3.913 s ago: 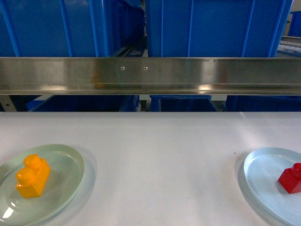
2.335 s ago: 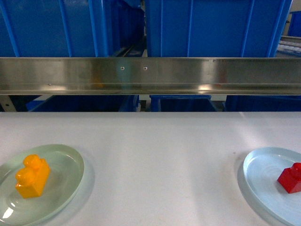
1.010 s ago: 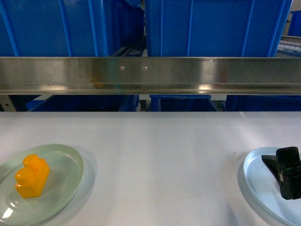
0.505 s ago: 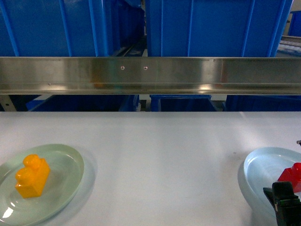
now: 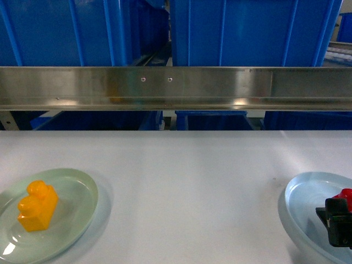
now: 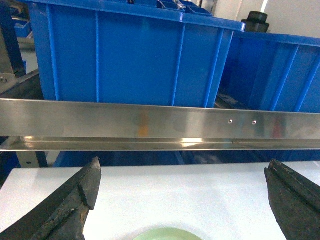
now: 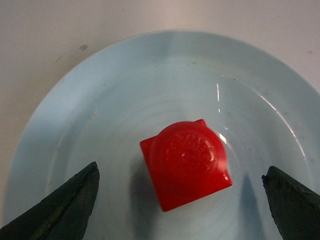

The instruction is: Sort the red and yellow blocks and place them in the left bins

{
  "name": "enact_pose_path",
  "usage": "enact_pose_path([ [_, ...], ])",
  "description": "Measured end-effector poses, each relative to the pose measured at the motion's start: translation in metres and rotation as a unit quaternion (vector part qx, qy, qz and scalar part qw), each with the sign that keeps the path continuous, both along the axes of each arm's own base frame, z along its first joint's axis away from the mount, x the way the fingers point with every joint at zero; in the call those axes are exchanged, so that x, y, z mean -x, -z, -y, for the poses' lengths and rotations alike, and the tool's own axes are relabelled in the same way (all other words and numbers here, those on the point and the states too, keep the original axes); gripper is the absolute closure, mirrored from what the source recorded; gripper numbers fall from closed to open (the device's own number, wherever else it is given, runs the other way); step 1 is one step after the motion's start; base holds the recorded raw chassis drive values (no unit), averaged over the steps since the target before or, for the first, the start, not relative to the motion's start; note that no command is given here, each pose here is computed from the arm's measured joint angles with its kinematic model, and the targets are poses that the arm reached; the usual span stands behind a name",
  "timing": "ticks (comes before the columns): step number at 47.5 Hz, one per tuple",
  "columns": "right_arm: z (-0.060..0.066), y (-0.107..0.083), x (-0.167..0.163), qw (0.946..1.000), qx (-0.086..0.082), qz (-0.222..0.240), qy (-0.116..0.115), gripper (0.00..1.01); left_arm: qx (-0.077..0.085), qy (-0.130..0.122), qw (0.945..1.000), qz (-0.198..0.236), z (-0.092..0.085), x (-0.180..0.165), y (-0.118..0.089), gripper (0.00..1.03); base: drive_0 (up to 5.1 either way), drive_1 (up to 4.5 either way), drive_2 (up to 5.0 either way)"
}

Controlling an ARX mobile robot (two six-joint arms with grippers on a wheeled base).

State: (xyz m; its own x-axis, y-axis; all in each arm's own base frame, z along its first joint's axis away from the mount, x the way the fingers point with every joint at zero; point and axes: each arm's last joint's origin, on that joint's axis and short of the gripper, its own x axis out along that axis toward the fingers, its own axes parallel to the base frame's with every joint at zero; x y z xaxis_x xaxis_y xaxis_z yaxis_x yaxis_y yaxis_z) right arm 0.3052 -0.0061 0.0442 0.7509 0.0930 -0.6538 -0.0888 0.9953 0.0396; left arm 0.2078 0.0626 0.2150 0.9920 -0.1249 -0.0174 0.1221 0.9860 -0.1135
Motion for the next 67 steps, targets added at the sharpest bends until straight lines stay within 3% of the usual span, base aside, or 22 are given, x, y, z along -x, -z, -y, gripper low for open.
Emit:
enact_pose_path([
  [26, 0.003, 0.013, -0.007, 0.9998, -0.013, 0.005, 0.014, 0.04, 0.000, 0.000, 1.0000, 0.000, 0.000, 0.000, 0.000, 0.05, 0.0, 0.00, 0.0],
  [34, 0.005, 0.016, -0.006, 0.9997, -0.014, 0.010, 0.020, 0.25, 0.000, 0.000, 1.0000, 0.000, 0.000, 0.000, 0.000, 0.05, 0.0, 0.00, 0.0],
  [44, 0.012, 0.021, -0.003, 0.9991, -0.014, 0.020, 0.034, 0.64, 0.000, 0.000, 1.0000, 0.000, 0.000, 0.000, 0.000, 0.05, 0.0, 0.00, 0.0],
  [47, 0.013, 0.021, -0.002, 0.9991, -0.015, 0.021, 0.035, 0.70, 0.000, 0.000, 1.0000, 0.000, 0.000, 0.000, 0.000, 0.05, 0.0, 0.00, 0.0],
  [60, 0.015, 0.020, 0.005, 0.9988, -0.014, 0.027, 0.038, 0.73, 0.000, 0.000, 1.0000, 0.000, 0.000, 0.000, 0.000, 0.05, 0.0, 0.00, 0.0],
  [67, 0.018, 0.006, 0.015, 0.9978, -0.020, 0.047, 0.043, 0.73, 0.000, 0.000, 1.0000, 0.000, 0.000, 0.000, 0.000, 0.05, 0.0, 0.00, 0.0],
])
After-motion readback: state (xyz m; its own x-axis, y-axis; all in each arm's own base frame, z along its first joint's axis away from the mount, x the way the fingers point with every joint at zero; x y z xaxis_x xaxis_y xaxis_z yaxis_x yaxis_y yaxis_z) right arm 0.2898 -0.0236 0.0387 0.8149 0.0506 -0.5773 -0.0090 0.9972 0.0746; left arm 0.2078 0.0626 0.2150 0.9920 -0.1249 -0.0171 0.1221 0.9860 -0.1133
